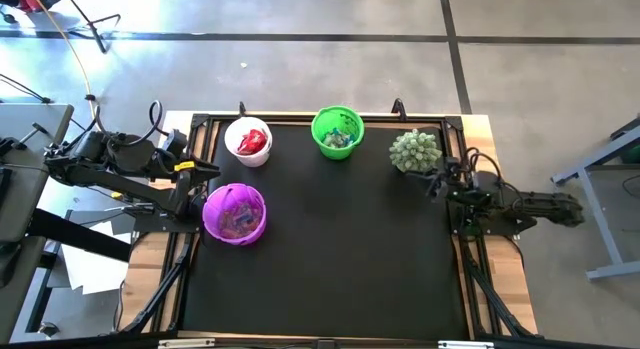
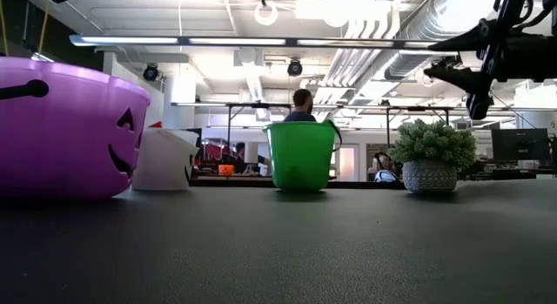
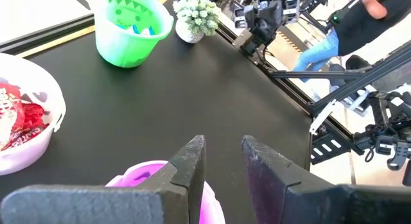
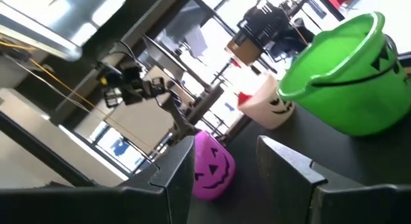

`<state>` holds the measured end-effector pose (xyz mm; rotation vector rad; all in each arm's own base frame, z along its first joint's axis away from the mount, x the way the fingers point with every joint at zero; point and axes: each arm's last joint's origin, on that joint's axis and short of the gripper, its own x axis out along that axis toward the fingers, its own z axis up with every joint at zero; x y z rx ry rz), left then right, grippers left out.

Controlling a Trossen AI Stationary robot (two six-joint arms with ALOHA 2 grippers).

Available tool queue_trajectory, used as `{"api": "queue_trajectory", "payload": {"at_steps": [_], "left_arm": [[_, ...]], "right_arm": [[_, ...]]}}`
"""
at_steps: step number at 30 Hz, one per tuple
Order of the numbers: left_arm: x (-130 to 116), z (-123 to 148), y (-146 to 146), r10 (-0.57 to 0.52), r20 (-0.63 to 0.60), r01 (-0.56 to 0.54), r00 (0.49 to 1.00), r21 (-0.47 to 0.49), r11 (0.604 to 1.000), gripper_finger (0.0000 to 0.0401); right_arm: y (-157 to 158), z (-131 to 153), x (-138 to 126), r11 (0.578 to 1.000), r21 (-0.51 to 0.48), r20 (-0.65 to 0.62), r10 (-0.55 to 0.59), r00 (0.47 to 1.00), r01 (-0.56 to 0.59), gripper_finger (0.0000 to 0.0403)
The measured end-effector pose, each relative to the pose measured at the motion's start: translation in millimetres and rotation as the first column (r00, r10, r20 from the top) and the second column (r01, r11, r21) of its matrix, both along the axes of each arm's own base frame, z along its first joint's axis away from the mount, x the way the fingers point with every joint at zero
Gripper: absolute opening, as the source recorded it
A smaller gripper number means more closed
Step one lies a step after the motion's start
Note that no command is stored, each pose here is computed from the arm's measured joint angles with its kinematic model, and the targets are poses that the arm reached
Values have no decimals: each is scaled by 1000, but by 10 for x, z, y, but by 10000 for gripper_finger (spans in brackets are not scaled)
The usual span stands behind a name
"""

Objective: Sort candy
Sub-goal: Return to Home Position

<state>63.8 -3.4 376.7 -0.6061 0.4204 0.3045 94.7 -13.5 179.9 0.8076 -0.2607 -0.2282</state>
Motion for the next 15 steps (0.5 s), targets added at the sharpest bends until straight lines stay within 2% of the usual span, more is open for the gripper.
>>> {"api": "queue_trajectory", "payload": {"at_steps": [15], "left_arm": [[1, -1, 0, -4, -2, 4, 1000, 7, 1000, 87]], "right_arm": [[-1, -46, 9, 1000, 3, -47, 0, 999, 0, 162]]}}
